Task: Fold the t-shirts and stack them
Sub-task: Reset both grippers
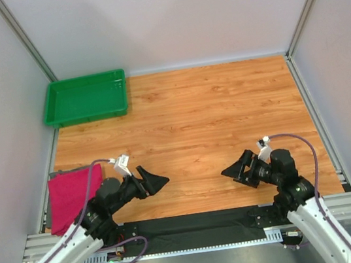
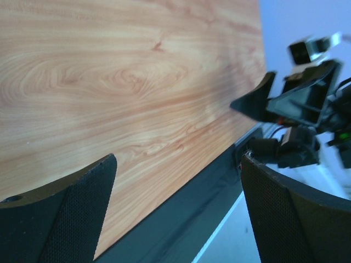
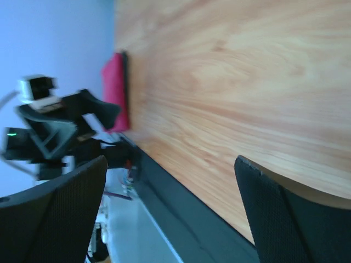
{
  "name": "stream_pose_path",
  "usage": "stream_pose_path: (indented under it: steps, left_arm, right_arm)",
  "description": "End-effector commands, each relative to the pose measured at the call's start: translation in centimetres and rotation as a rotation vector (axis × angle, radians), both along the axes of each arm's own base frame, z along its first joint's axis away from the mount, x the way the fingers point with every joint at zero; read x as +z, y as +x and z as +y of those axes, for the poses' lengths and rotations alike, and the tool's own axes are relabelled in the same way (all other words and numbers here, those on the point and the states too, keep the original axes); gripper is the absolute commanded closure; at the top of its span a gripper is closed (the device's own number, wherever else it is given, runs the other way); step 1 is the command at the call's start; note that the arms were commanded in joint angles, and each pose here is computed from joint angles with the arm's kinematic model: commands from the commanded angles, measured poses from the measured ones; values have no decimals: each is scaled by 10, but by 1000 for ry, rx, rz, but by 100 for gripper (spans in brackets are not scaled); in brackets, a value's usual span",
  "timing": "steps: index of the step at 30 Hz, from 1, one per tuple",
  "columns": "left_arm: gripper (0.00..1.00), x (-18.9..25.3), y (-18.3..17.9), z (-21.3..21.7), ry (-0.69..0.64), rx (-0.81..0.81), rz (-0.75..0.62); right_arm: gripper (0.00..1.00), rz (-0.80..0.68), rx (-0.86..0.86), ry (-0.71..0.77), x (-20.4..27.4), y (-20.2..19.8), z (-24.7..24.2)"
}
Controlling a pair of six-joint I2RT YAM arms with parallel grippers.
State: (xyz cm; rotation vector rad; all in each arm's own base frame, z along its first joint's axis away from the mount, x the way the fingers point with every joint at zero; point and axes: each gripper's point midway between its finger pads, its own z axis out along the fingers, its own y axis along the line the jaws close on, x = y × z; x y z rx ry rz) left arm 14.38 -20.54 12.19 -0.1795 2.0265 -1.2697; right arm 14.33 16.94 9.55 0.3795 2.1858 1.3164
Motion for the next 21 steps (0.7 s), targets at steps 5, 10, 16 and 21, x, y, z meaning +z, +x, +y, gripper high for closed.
stream_pose_path:
  steps: [5, 10, 16, 21]
  left_arm:
    - [0, 42, -12, -2, -249, -30, -121]
    - [0, 39, -13, -11, -376, -63, -124]
    - [0, 29, -15, -11, -328, -74, -126]
    - [0, 20, -15, -11, -291, -74, -111]
  right_arm:
    - [0, 54, 31, 136, -17, -11, 11]
    - [0, 26, 31, 139, -24, -8, 12]
    - [0, 39, 36, 81, -40, -13, 7]
    - [0, 45, 64, 92, -38, -18, 9]
